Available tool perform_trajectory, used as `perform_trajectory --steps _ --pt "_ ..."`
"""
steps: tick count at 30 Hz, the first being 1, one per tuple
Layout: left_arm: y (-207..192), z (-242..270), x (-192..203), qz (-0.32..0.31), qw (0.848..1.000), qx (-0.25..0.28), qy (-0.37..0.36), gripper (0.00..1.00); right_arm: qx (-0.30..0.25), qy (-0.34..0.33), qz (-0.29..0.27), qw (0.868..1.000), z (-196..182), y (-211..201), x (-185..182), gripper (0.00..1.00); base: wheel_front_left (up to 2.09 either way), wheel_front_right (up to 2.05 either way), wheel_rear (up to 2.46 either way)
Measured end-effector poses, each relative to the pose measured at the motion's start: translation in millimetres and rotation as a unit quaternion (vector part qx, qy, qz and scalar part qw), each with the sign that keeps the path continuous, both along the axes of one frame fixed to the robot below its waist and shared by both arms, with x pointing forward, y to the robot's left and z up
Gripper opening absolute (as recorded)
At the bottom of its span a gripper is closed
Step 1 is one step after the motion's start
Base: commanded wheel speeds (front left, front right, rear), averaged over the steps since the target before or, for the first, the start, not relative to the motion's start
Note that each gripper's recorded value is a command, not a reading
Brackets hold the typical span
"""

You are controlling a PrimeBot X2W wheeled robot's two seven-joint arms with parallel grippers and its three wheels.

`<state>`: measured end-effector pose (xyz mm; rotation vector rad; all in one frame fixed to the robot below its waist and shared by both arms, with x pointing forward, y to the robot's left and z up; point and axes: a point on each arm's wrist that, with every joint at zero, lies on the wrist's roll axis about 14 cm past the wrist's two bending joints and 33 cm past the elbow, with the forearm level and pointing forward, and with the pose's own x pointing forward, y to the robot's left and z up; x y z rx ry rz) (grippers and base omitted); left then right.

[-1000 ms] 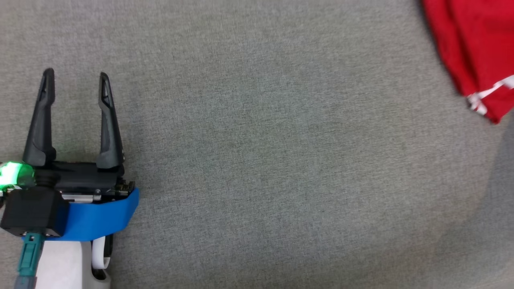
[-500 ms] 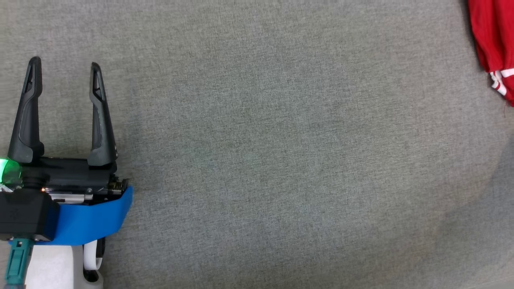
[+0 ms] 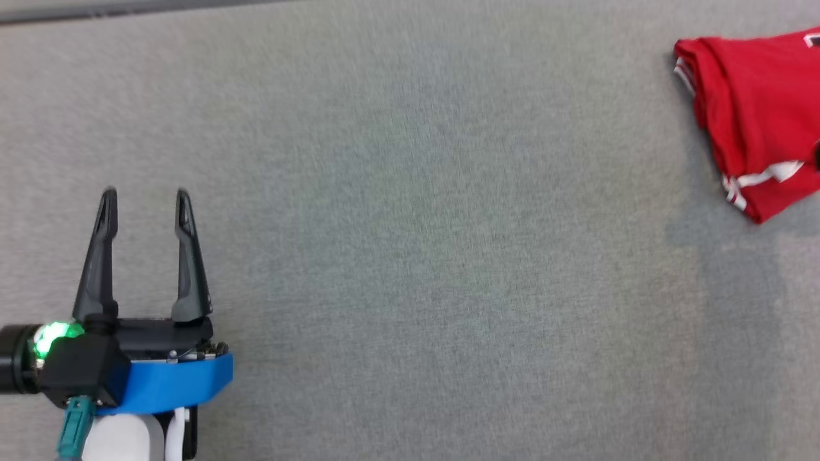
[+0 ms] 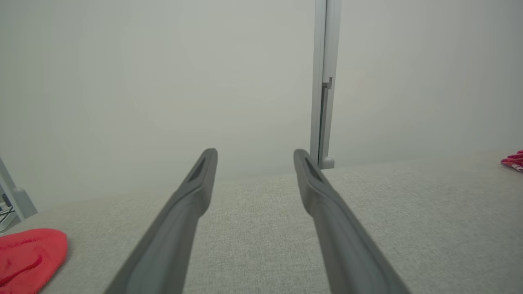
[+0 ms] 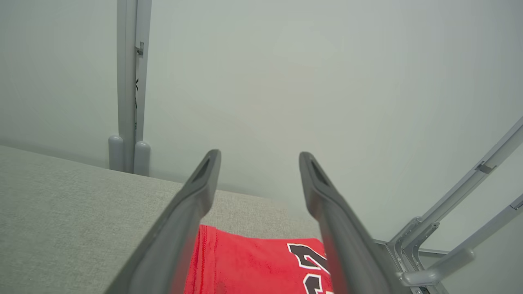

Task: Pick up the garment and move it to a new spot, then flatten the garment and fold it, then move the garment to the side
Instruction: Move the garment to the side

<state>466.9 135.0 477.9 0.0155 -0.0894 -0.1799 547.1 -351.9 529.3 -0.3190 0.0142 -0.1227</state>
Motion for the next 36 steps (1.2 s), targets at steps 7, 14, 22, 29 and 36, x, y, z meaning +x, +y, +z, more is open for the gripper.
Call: perform_trajectory --steps 7,14,22,29,36 --pt "21.7 25.3 -42.4 0.036 0.999 -0.011 -0.008 1.00 0.051 -0.083 0.100 0.990 51.2 82.5 -29.8 1.00 0.00 0.00 0.00" --pt "41.6 38.1 -90.3 0.069 0.997 -0.020 -0.012 1.00 0.109 -0.068 0.166 0.978 34.7 145.7 -82.2 1.00 0.00 0.00 0.00" --pt "49.5 38.6 -125.0 0.081 0.996 -0.026 -0.011 1.00 0.155 -0.047 0.159 0.974 8.7 157.3 -134.6 1.00 0.00 0.00 0.00" --pt "51.1 32.1 -131.5 0.081 0.996 -0.028 -0.001 1.00 0.179 -0.048 0.138 0.973 -5.7 158.0 -162.2 1.00 0.00 0.00 0.00" --pt "51.5 27.9 -133.1 0.080 0.996 -0.028 0.005 1.00 0.182 -0.056 0.125 0.974 -6.9 166.5 -182.5 1.00 0.00 0.00 0.00"
